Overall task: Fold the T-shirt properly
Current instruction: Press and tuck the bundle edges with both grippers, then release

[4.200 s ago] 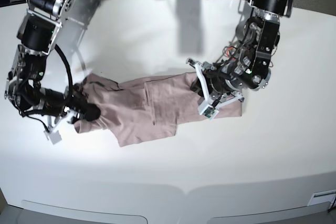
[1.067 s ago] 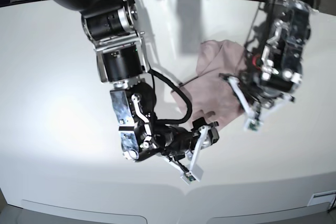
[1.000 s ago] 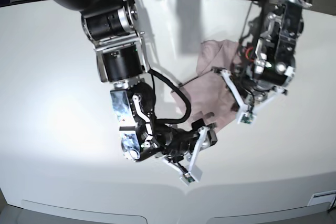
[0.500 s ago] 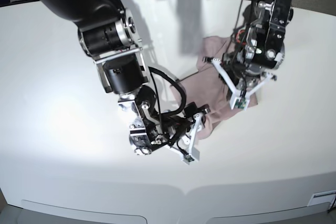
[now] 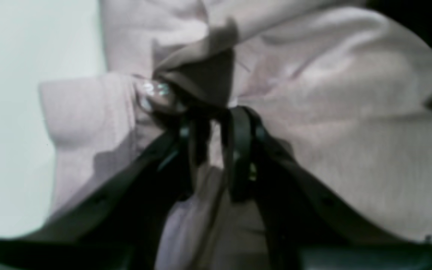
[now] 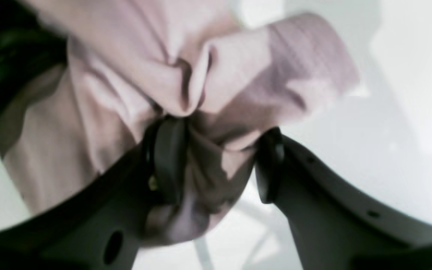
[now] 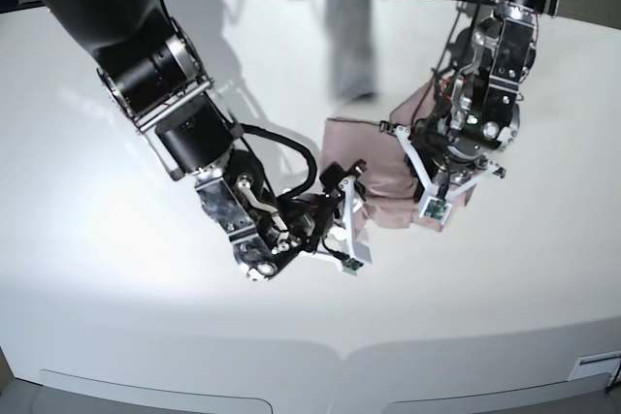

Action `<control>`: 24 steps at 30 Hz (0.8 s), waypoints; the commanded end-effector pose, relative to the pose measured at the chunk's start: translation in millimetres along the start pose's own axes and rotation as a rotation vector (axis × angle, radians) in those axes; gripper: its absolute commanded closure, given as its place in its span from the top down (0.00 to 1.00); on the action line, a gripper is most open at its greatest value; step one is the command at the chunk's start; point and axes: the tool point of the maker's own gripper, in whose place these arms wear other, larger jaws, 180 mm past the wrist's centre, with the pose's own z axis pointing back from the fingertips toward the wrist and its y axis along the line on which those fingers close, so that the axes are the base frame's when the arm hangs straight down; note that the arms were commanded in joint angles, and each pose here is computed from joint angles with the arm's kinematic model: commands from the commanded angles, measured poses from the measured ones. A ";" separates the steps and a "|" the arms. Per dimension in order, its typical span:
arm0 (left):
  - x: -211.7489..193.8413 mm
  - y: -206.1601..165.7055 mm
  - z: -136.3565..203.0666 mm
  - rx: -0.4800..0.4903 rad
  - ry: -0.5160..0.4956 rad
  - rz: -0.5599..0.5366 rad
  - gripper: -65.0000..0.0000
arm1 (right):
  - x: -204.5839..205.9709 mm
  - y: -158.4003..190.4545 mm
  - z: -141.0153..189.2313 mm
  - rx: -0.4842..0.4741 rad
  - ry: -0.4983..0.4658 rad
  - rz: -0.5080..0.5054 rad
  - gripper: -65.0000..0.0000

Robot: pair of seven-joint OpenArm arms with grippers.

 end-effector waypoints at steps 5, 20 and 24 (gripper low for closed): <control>20.0 58.8 8.1 0.131 -0.027 -0.053 0.19 | -37.0 -11.2 22.5 0.020 0.115 -0.017 0.44; 34.2 55.0 8.8 0.093 -0.096 -0.027 0.19 | -75.9 77.3 7.4 0.165 0.052 0.092 0.44; 40.1 21.8 5.5 -0.023 -0.110 -0.016 0.19 | -77.6 94.3 5.7 0.187 0.034 0.113 0.44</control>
